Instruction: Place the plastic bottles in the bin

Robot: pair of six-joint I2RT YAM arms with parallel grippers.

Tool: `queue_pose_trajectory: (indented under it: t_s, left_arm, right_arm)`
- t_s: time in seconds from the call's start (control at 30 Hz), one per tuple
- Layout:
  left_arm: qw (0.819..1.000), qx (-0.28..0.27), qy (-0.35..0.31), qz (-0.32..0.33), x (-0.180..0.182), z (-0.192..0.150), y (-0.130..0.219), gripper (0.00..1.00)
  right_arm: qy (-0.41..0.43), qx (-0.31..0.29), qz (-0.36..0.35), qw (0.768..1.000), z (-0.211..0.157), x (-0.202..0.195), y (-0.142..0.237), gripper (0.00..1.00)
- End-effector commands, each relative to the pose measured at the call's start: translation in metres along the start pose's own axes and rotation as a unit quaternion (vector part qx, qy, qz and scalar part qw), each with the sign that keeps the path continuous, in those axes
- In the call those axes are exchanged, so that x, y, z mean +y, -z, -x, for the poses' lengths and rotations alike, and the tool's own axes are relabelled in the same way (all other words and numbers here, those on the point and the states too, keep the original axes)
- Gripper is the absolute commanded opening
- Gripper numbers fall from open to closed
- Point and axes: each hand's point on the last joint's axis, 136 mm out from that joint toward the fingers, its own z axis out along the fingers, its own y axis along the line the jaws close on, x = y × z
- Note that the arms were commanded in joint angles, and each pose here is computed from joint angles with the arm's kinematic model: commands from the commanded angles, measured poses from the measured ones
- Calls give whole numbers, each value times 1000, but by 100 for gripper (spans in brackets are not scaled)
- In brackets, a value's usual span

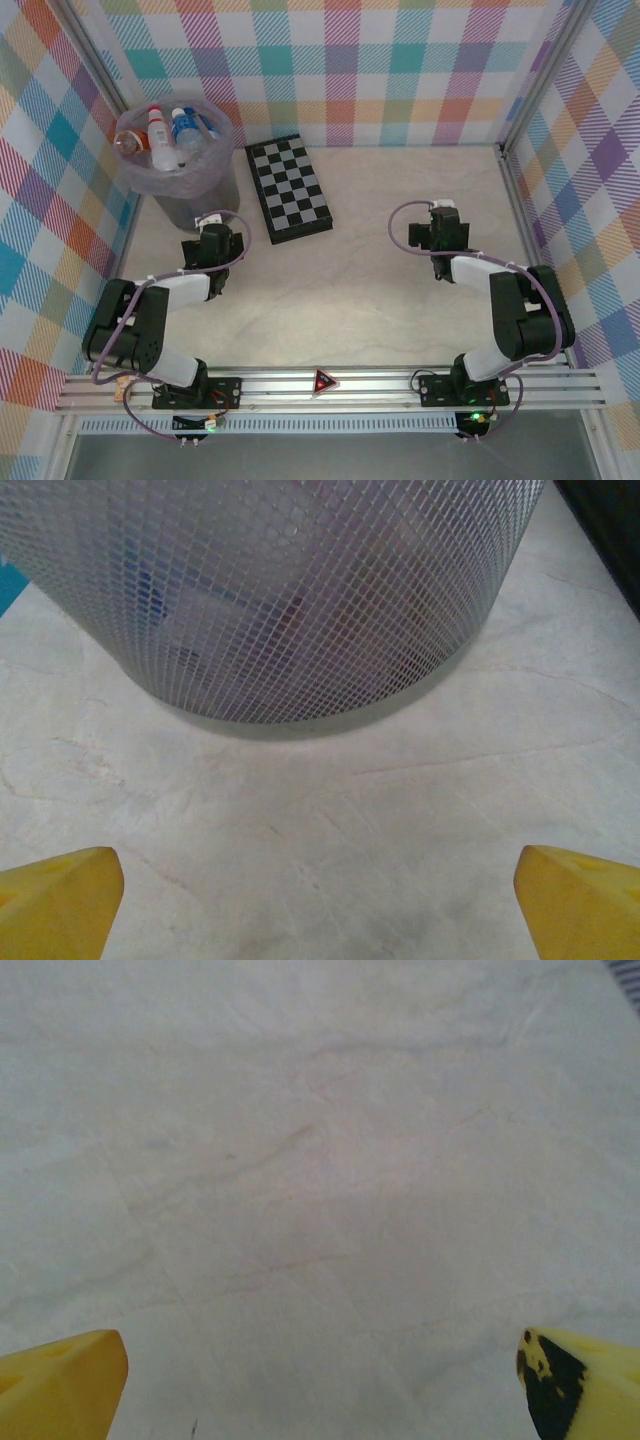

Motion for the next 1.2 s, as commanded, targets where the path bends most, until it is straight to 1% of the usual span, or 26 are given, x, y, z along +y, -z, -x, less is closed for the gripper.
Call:
queue_pose_trajectory:
  t_s: [0.0,0.03,0.1,0.17,0.2,0.23,0.37,0.4,0.43,0.47,0.5,0.6,0.63,0.67,0.7,0.73,0.77,0.83,0.87,0.9,1.17]
  left_arm:
    - [998,-53,13,-16,-4,31,-5,100]
    - [998,-61,14,-19,-4,33,-6,100]
    - [998,-57,20,-27,-4,30,-9,100]
    - [997,-70,26,-29,-2,26,-12,100]
    - [997,-64,28,-33,-3,23,-10,100]
    - [996,-72,32,-38,-2,23,-9,100]
    - [993,-93,41,-65,-4,17,-5,100]
    - [991,-107,47,-63,-2,14,-6,100]
    - [991,-108,49,-62,-1,13,-7,100]
    - [993,-92,47,-62,-1,10,-7,100]
    - [992,-102,49,-61,-1,14,-6,100]
    - [992,-101,49,-62,-1,13,-7,100]
    - [992,-100,48,-61,-1,13,-7,100]
    - [992,-99,49,-61,-1,13,-7,100]
    - [992,-100,49,-61,-1,13,-7,100]
    - [992,-99,49,-60,0,12,-7,100]
    - [992,-100,50,-61,-1,13,-7,100]
    - [992,-99,49,-61,-1,13,-7,100]
    - [992,-100,50,-62,-1,13,-7,100]
    - [992,-100,49,-61,0,13,-7,100]
    - [992,-101,49,-61,-1,13,-7,100]
  right_arm:
    - [-1,-50,4,999,13,-3,-5,100]
    - [-9,-49,1,999,10,-7,-7,100]
    - [-25,-52,5,998,9,-12,-5,99]
    - [-34,-78,5,996,10,-14,2,99]
    - [-38,-87,3,995,10,-17,5,99]
    - [-43,-97,4,994,11,-18,8,100]
    - [-52,-101,10,993,11,-20,9,99]
    - [-55,-102,12,993,10,-20,10,99]
    - [-60,-104,14,993,9,-22,10,99]
    - [-66,-106,19,992,9,-24,10,100]
    - [-67,-104,25,992,8,-23,10,100]
    - [-65,-104,49,991,7,-19,9,99]
    - [-63,-108,65,990,4,-15,10,100]
    - [-67,-130,70,987,0,-16,10,100]
    - [-76,-141,51,986,1,-23,10,99]
    - [-84,-115,51,988,-4,-24,9,99]
    - [-80,-133,49,987,-1,-25,9,100]
    - [-82,-123,51,988,-1,-24,10,99]
    - [-81,-131,49,987,0,-25,9,100]
    - [-82,-123,50,988,-2,-24,9,100]
    - [-81,-126,51,987,-1,-24,10,100]
